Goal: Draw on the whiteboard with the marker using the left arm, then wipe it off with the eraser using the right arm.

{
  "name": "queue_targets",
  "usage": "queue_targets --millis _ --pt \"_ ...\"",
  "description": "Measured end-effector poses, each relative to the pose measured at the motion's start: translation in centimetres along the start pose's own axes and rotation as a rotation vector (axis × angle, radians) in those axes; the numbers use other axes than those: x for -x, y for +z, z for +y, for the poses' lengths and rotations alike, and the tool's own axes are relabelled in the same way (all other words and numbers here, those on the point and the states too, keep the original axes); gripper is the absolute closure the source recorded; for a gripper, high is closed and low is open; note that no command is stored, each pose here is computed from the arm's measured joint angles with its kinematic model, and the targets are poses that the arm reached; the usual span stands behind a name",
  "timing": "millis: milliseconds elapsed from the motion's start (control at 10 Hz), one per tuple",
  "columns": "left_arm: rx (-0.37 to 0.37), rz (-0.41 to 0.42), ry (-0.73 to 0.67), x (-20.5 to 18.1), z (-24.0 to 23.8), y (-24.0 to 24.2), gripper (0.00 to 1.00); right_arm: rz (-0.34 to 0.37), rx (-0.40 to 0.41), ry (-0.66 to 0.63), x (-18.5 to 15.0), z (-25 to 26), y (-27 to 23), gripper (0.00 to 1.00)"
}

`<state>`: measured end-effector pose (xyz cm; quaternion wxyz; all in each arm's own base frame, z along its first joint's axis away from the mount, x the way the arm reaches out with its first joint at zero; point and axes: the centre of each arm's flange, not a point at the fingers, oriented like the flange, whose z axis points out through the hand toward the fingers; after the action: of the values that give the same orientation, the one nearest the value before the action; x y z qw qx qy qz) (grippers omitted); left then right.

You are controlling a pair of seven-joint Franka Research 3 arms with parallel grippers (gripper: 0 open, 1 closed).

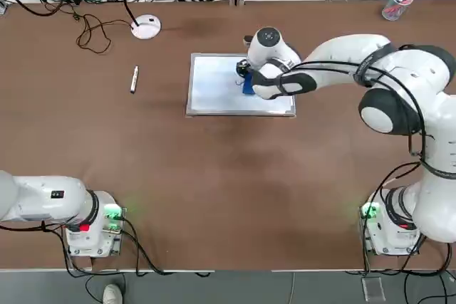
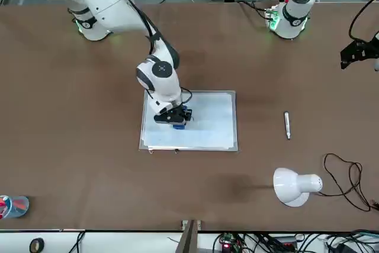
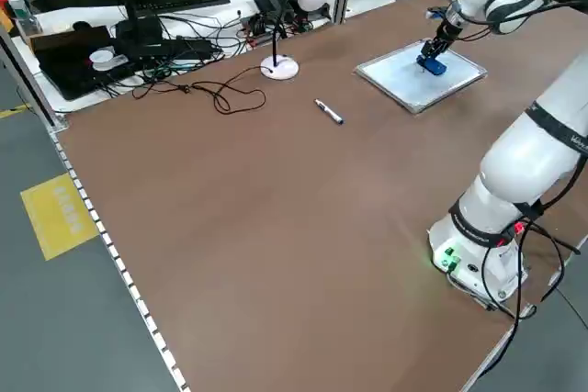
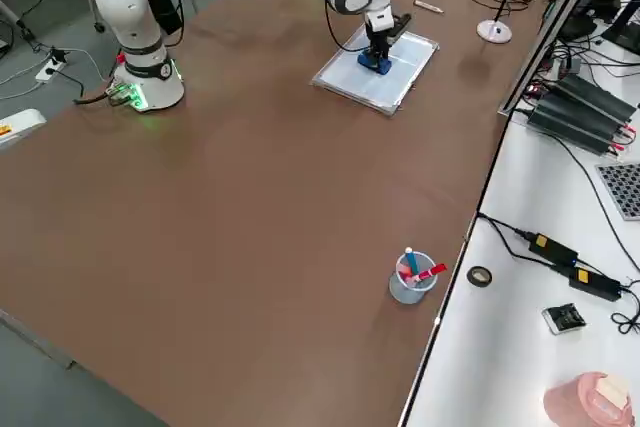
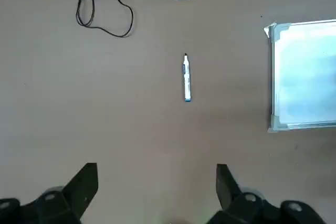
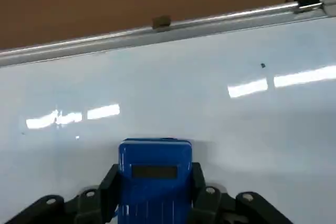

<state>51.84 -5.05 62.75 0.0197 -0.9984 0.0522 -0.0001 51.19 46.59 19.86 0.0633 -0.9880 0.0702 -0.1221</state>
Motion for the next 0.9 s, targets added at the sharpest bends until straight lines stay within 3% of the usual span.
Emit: queue_targets --millis 900 --pt "0.0 -0.001 -0.018 0.0 -0.9 0.0 0.0 0.052 -0.052 0.076 3.4 -7.0 0.5 0.43"
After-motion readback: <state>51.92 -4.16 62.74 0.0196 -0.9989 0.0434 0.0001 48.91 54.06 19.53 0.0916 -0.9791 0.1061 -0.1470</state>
